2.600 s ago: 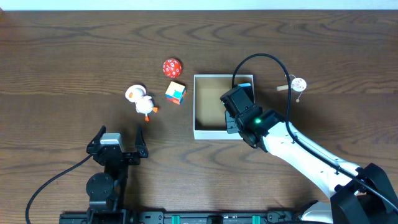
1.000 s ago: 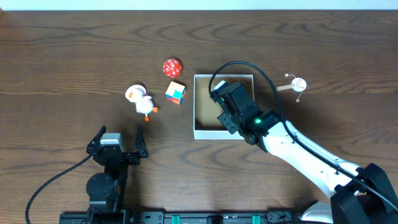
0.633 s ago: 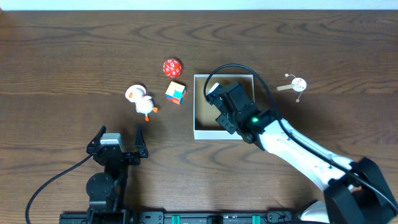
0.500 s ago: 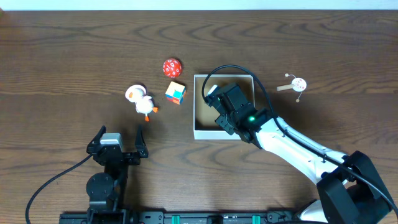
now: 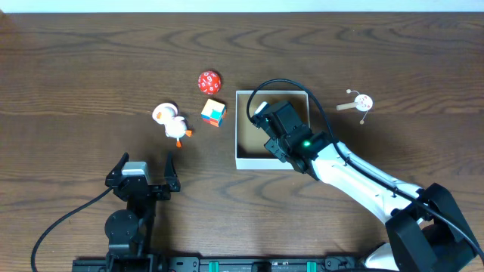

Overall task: Pack container
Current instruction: 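Lower the truck into the box and open the right gripper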

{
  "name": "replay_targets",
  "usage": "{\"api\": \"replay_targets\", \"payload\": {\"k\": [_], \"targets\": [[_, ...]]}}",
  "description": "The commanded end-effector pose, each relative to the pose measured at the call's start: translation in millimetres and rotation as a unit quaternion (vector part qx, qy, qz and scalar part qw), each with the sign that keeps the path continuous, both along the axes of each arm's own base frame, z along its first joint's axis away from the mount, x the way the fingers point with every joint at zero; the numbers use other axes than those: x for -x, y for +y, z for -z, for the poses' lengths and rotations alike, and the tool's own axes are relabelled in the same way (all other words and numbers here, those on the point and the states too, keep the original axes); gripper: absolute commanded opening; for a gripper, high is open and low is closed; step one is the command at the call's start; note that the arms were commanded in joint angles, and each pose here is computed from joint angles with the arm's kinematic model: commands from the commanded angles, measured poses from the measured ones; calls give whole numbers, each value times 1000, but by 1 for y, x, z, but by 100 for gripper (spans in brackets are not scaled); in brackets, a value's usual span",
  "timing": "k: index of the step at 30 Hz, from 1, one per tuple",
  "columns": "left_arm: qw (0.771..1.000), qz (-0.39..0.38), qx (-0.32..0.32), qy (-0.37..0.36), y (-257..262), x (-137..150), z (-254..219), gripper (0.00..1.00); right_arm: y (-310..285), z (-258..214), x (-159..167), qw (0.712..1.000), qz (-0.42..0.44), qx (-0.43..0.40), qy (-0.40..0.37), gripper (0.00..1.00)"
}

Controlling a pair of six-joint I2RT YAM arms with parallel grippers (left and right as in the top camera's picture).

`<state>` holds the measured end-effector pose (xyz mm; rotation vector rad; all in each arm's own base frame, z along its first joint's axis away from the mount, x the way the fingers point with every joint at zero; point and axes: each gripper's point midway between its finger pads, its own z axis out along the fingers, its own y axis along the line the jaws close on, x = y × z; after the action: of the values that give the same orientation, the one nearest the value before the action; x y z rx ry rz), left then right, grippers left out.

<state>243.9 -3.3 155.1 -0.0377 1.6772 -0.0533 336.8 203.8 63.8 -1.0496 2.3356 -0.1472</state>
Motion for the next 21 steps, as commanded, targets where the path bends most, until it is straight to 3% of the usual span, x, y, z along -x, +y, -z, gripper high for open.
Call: {"api": "replay_targets", "payload": {"k": [1,19,21], "targets": [[1000,-1,-9,21,1,0,17,98,-7,-6,-7,1000,10,15,-11,1],[1000,-1,-9,21,1,0,17,98,-27,-6,-9,998,42,49,-15,1],[1000,-1,-9,21,1,0,17,98,-25,-9,-11,998,42,46,-19,8]]}}
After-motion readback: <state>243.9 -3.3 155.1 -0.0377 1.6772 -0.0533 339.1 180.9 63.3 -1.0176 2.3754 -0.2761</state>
